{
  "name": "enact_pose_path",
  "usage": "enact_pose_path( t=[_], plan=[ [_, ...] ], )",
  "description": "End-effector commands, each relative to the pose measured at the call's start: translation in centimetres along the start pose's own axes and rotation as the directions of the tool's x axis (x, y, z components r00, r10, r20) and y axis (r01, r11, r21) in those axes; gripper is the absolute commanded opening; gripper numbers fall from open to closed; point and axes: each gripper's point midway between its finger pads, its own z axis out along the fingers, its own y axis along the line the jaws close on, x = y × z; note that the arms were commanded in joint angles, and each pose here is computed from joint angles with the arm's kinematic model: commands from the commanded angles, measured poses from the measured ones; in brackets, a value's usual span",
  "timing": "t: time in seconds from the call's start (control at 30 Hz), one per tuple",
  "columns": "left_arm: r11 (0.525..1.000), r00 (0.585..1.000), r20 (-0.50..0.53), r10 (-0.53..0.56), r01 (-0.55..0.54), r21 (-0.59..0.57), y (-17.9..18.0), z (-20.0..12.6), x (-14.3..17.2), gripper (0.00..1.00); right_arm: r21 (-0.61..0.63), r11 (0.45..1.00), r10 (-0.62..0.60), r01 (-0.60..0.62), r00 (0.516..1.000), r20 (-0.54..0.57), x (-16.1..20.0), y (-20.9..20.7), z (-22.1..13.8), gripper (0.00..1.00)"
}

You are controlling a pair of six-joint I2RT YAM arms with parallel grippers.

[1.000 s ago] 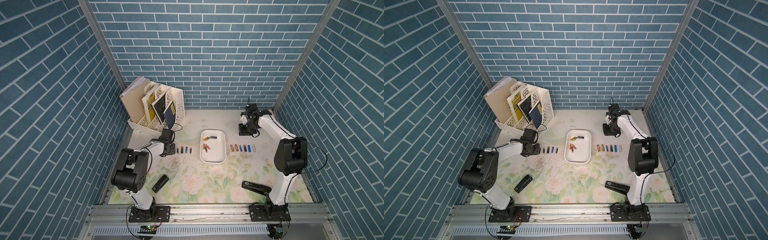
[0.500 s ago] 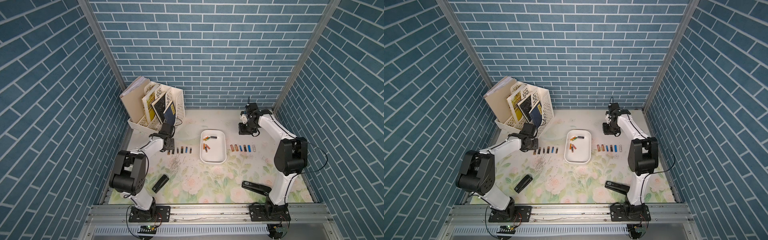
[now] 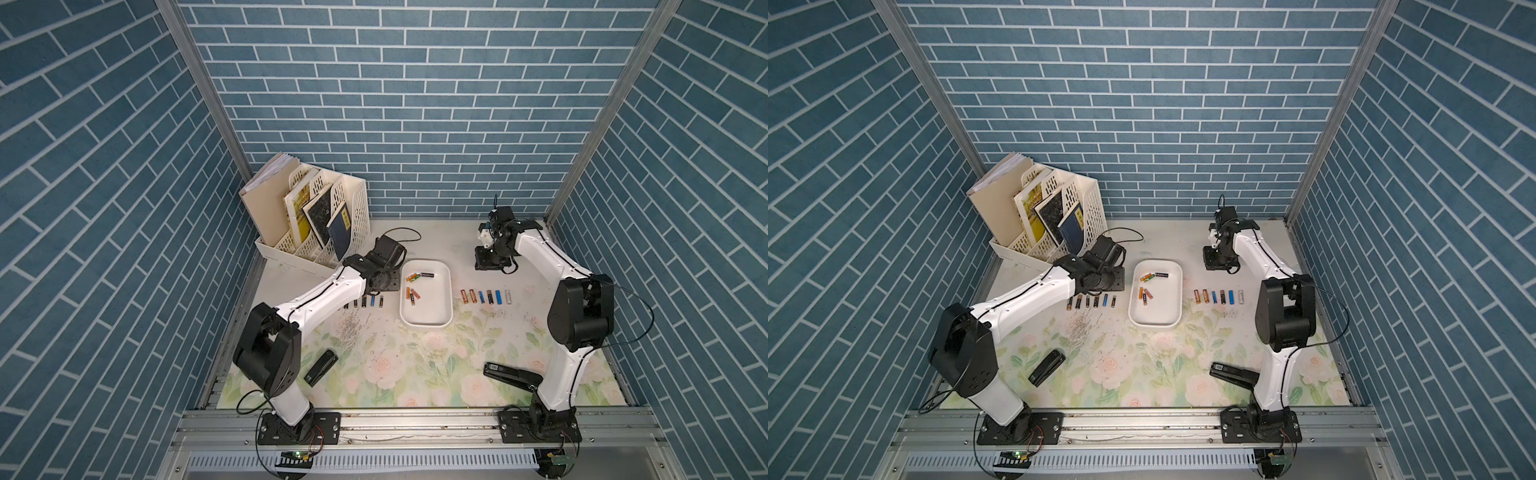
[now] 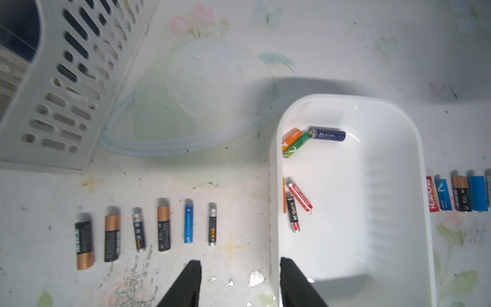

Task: Take the batteries out of the storage box
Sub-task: Pick up the battery from the storage box.

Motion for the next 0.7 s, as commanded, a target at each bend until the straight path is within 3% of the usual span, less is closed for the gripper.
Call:
enact_pose_path(
  t=[0.0,0.23,0.67],
  plan=[
    [1.000,1.000,-0.021,-0.015,0.016,0.015,-1.7,0.3,-0.2,0.54,-0.016,0.999,-0.045,0.045,0.999,-0.010,0.5,2.8,-0.3,0.29],
    [0.999,1.000,-0.027,0.007,-0.005,0.046,-3.1,0.6,-0.7,0.54,-0.079,0.989,-0.124,0.125,0.992,0.012,1.1,8.7,-0.8,0.29],
    [1.000,0.999,-0.033,0.017,-0.017,-0.003,0.0,-0.3,-1.3,0.55,-0.223,0.952,-0.220,0.209,0.975,-0.026,2.9,17.0,5.1,0.31]
  ],
)
